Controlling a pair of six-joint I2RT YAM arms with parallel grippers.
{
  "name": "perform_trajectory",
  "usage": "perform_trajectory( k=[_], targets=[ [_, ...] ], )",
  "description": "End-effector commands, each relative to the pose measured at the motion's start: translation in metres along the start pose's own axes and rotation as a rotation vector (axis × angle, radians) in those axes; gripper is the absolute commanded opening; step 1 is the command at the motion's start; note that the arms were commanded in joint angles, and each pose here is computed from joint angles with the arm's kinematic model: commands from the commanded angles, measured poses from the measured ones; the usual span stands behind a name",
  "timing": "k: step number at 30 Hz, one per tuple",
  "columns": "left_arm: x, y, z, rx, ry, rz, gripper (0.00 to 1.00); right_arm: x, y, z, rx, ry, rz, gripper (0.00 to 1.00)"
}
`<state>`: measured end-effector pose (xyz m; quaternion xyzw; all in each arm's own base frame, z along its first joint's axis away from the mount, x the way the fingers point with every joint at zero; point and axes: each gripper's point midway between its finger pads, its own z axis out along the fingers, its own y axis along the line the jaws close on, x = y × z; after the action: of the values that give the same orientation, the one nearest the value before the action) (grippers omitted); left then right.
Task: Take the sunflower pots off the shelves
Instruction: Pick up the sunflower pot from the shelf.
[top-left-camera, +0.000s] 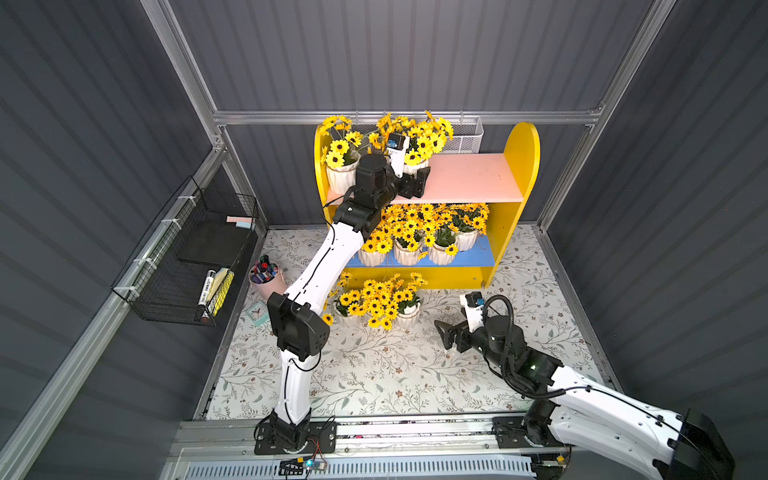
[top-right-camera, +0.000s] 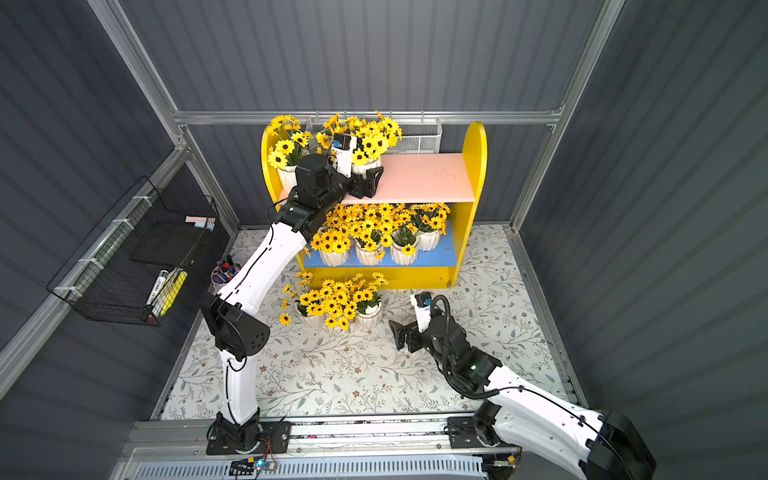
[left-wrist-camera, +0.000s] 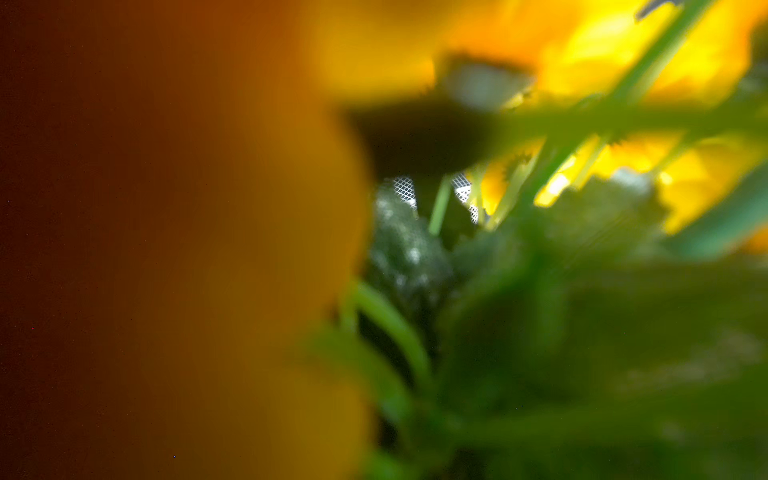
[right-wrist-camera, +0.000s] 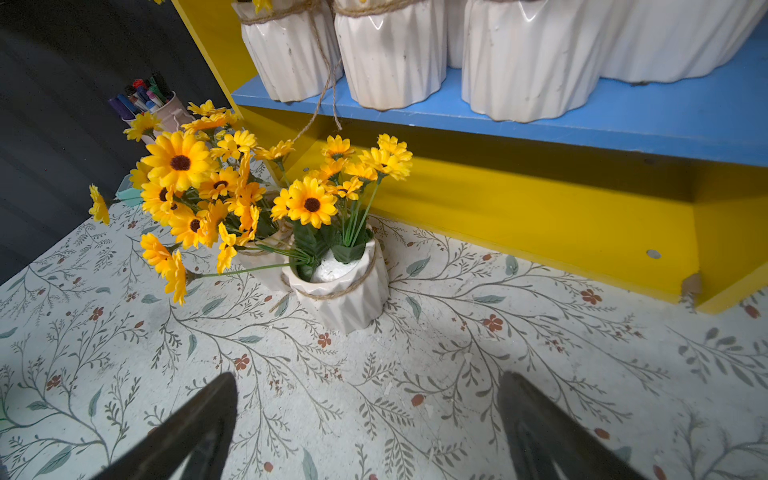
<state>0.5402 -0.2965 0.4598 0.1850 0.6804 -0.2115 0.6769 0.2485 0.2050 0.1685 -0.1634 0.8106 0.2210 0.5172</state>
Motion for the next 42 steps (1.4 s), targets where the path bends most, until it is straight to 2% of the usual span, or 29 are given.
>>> perform_trajectory(
  k=[1, 6, 9, 11, 13, 21, 29, 36, 42],
  targets=[
    [-0.003, -0.009, -0.006, 0.016, -0.002, 0.019, 0.69, 0.001, 0.000, -0.001, -0.004, -0.004, -0.002, 0.99],
    [-0.010, -0.012, -0.012, 0.026, -0.015, 0.026, 0.49, 0.000, 0.000, -0.001, -0.004, -0.006, -0.003, 0.99],
    [-0.014, -0.022, -0.014, 0.050, -0.013, 0.044, 0.28, -0.001, -0.001, -0.001, -0.001, -0.009, -0.004, 0.99],
    [-0.018, -0.032, -0.017, 0.075, -0.011, 0.063, 0.11, -0.003, -0.001, -0.001, 0.002, -0.012, -0.004, 0.99],
    [-0.021, -0.043, -0.020, 0.099, -0.012, 0.084, 0.00, -0.005, -0.003, -0.001, 0.015, -0.014, -0.002, 0.99],
    [-0.038, -0.077, -0.036, 0.178, -0.035, 0.132, 0.00, -0.010, -0.005, -0.003, 0.025, -0.027, 0.013, 0.99],
    [-0.050, -0.074, -0.037, 0.145, -0.071, 0.123, 0.00, -0.017, -0.007, -0.009, 0.032, -0.048, 0.028, 0.99],
    [-0.062, -0.075, -0.040, 0.149, -0.110, 0.066, 0.00, -0.018, -0.010, -0.012, 0.040, -0.050, 0.029, 0.99],
    [-0.081, -0.074, -0.047, 0.145, -0.142, 0.051, 0.00, -0.021, -0.011, -0.014, 0.045, -0.063, 0.032, 0.99]
  ],
)
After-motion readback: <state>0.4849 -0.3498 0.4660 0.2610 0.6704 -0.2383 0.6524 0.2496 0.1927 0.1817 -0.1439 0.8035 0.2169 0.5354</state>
